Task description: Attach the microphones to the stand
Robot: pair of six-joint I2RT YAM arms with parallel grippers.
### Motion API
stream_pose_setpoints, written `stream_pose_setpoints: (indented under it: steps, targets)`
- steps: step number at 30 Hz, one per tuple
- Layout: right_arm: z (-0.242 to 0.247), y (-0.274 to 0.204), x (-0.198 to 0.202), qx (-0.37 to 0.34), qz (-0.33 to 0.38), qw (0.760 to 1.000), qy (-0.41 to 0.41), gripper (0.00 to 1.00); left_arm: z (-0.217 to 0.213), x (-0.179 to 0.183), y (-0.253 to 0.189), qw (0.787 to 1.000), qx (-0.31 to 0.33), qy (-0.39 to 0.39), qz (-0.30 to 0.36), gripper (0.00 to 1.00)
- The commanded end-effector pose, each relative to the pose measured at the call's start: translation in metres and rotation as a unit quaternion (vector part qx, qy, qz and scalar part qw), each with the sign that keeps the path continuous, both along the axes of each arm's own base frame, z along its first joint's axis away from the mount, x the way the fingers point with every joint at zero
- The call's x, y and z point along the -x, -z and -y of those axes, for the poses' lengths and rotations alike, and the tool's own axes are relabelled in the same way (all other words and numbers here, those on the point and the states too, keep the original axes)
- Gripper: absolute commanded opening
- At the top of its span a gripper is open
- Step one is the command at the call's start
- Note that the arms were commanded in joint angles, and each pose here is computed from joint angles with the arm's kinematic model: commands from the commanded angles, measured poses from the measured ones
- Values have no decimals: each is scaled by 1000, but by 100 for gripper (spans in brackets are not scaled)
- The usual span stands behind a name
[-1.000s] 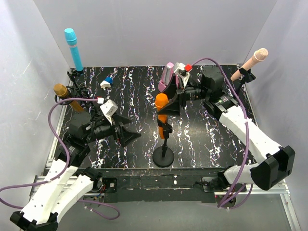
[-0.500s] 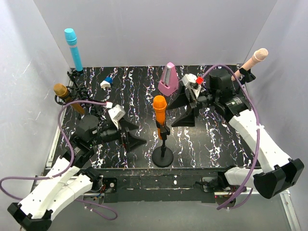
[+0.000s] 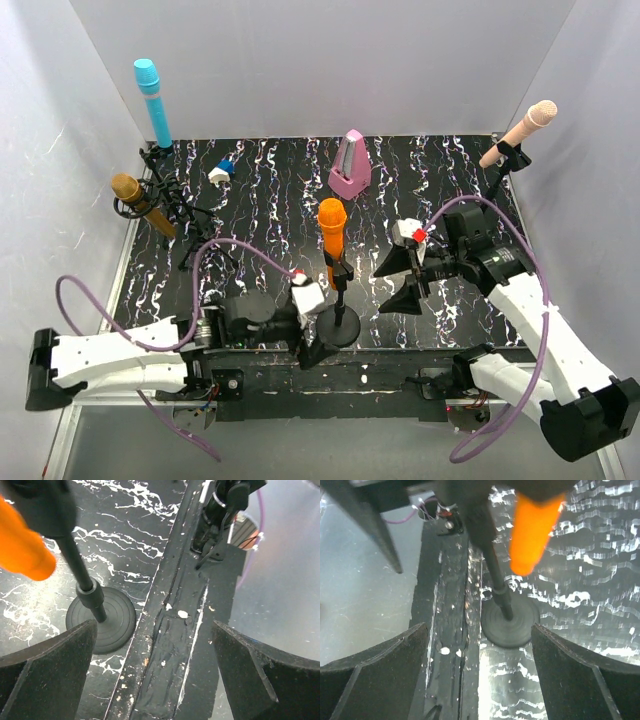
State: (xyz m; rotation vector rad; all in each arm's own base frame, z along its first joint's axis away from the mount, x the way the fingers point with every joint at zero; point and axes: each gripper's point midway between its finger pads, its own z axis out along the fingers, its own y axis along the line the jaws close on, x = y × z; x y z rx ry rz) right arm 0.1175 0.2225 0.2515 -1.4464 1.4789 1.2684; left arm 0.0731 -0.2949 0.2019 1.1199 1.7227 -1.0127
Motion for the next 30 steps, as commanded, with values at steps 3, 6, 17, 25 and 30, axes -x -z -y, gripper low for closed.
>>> stream_pose_setpoints:
  steps: [3,6,17,25,30]
  targets:
    - [11,17,-27,-32,-24,997,65,90,28,-18,-4,984,-4,-122,131,96]
    - [12,19,-27,-46,-37,996,70,89,27,-25,-1,968,-2,-195,161,94]
    - [20,34,-32,-51,-34,993,98,89,16,-46,4,922,4,-343,177,72]
    - [22,34,-32,-52,-32,993,100,89,22,-54,7,899,12,-403,172,56]
    - [23,35,-33,-52,-34,993,101,89,32,-56,3,893,31,-413,174,55]
